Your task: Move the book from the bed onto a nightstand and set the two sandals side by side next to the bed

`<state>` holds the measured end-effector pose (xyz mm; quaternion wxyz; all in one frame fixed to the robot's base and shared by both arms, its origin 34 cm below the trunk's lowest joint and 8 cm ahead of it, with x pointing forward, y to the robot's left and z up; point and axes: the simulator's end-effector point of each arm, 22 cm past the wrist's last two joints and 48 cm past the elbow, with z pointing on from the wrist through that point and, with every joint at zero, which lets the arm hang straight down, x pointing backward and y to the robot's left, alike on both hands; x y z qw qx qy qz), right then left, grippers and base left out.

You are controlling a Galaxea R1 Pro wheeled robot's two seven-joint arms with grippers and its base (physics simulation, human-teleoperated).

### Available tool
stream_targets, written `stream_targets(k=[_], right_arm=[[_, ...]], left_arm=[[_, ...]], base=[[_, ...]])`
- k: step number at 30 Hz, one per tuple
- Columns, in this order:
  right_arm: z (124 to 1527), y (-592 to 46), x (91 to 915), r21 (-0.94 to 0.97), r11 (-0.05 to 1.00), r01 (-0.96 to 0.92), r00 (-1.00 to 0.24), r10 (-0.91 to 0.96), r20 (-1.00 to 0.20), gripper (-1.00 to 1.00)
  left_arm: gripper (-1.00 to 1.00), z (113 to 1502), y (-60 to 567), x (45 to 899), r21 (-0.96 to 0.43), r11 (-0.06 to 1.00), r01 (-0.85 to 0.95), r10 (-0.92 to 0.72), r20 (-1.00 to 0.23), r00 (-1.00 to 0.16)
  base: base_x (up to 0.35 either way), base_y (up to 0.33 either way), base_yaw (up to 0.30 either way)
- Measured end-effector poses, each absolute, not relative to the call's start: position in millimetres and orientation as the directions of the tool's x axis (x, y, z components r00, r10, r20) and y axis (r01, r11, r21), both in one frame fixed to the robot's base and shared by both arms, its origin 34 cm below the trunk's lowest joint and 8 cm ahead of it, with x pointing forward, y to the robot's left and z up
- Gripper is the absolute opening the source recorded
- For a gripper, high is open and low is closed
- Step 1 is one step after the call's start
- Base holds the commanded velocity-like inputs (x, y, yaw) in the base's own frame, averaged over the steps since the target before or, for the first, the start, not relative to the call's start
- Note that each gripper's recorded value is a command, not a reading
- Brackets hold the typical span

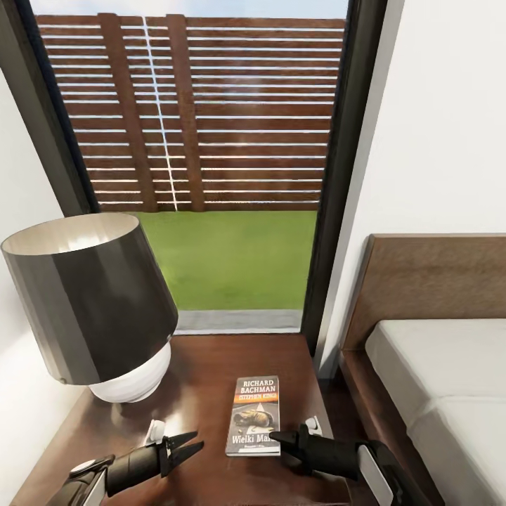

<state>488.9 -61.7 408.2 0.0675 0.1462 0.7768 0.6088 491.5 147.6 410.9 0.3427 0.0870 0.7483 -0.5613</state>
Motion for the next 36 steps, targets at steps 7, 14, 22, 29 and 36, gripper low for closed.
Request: stream_targets(k=[7, 14, 22, 29, 36], right_arm=[[403, -62, 488, 0.964, 0.217, 0.156, -0.947, 0.309, 0.084, -1.00], [403, -62, 488, 0.964, 0.216, 0.156, -0.947, 0.310, 0.084, -1.00], [403, -62, 488, 0.964, 0.215, 0.157, -0.947, 0.310, 0.085, -1.00], [404, -61, 490, 0.968, 0.182, 0.172, -0.942, 0.319, 0.107, -1.00], [404, -61, 490, 0.968, 0.181, 0.172, -0.941, 0.320, 0.107, -1.00]], left_arm=[[1.00, 406, 147, 490, -0.787, 0.355, 0.506, -0.254, -0.601, -0.758], [1.00, 405, 147, 490, -0.786, 0.355, 0.505, -0.253, -0.601, -0.758], [1.00, 405, 147, 490, -0.786, 0.355, 0.505, -0.253, -0.601, -0.758], [1.00, 397, 147, 488, -0.796, 0.355, 0.490, -0.253, -0.587, -0.769], [1.00, 397, 147, 488, -0.796, 0.355, 0.490, -0.253, -0.586, -0.770]], base=[[0.000, 0.000, 0.000], [0.000, 0.000, 0.000], [0.000, 0.000, 0.000], [0.000, 0.000, 0.000], [0.000, 0.000, 0.000]])
